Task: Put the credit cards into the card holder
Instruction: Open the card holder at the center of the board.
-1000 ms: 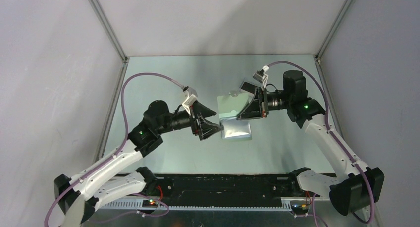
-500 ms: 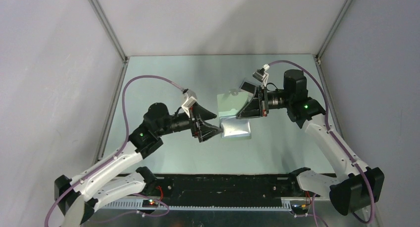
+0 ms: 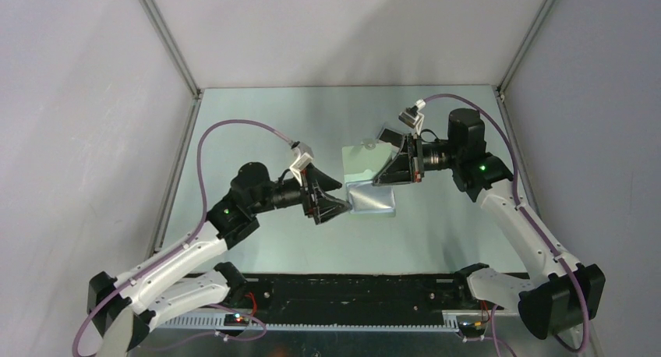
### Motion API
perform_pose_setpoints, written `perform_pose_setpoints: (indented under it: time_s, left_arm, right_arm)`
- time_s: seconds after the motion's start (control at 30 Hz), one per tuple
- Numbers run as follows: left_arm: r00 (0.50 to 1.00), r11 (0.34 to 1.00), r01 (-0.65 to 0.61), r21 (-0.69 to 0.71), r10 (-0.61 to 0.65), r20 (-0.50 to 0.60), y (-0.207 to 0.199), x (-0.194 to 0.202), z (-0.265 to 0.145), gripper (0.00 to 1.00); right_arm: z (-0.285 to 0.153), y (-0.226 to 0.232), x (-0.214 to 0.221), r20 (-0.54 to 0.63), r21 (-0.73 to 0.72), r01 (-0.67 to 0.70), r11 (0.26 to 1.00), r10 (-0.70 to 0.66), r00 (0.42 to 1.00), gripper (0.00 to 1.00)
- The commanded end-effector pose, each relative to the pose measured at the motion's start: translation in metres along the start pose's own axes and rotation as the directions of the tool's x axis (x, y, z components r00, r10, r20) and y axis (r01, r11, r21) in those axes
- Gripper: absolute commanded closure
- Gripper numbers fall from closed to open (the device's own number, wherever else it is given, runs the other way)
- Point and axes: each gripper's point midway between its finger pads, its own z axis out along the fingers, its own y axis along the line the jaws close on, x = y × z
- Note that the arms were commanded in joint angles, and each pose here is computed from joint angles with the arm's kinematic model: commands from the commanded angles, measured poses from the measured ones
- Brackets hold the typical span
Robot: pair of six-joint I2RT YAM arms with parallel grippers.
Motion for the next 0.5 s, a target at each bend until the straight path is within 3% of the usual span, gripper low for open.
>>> perform_pose_setpoints:
  time_s: [0.0,0.47]
  left_arm:
    - [0.999,0.999,-0.020,0.033,0.018,0.051,-0.009,-0.025,0.004,0.17]
    - [0.991,0.999,-0.021,0.039,0.016,0.130,-0.009,-0.041,0.009,0.17]
  right_arm:
    - [-0.003,0.015,0.000,-0.006,-0.036,0.042,0.998,-0.042,0.999,1.00]
    - [0.000,0.018,0.003,-0.029,-0.060,0.040,0.997,-0.042,0.999,1.00]
